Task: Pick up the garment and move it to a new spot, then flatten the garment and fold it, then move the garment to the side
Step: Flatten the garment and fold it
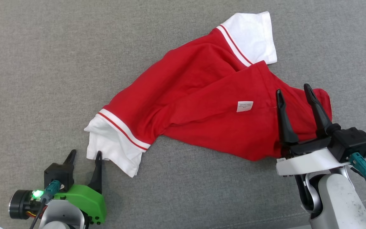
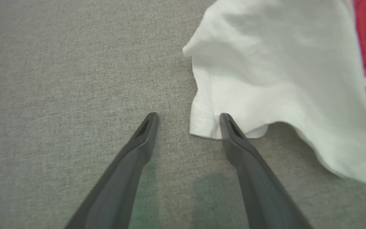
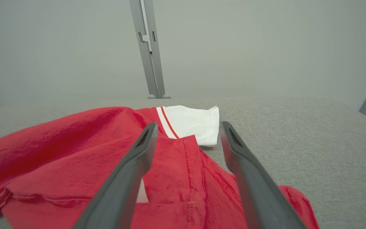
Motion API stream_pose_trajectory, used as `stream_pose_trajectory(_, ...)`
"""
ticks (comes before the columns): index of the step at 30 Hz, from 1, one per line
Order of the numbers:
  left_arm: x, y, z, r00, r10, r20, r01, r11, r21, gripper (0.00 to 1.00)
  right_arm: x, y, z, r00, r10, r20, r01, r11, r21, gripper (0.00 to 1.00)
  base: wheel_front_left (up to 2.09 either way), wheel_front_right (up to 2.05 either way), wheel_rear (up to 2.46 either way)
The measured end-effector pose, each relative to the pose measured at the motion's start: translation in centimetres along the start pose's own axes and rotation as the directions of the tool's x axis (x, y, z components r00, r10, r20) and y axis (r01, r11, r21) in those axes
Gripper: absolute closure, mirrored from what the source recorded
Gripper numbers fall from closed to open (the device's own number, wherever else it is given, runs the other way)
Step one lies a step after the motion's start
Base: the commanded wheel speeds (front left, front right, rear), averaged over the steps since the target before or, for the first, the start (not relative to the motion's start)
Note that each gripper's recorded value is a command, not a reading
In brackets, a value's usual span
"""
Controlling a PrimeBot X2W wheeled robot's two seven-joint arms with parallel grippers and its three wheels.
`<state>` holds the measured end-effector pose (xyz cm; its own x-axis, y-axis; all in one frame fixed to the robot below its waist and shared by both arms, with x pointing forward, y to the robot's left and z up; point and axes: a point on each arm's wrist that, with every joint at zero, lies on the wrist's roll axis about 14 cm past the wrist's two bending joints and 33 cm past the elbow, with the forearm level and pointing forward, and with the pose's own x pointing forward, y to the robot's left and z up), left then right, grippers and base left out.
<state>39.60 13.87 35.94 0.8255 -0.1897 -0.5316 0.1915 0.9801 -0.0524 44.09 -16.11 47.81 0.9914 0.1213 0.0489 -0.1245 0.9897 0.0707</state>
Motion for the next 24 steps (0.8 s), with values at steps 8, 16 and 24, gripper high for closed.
stream_pose_trajectory(8,0.6,-0.5,-0.6,1.000,-0.011,-0.011,0.010,0.996,-0.083,1.00,0.4,0.5,-0.3,1.000,0.019,-0.004,-0.019,1.000,-0.013,0.00,0.00,0.00,0.00)
stream_pose_trajectory(16,-0.7,4.5,1.8,0.985,0.124,0.120,-0.105,0.982,-0.155,1.00,-0.4,-1.6,0.1,1.000,-0.013,-0.005,0.012,0.998,-0.056,0.00,0.00,0.00,0.00)
stream_pose_trajectory(24,-1.7,6.9,3.8,0.965,0.181,0.189,-0.152,0.976,-0.157,1.00,-2.2,-2.2,-3.4,0.985,0.083,-0.148,-0.082,0.997,0.012,0.00,0.00,0.00,0.00)
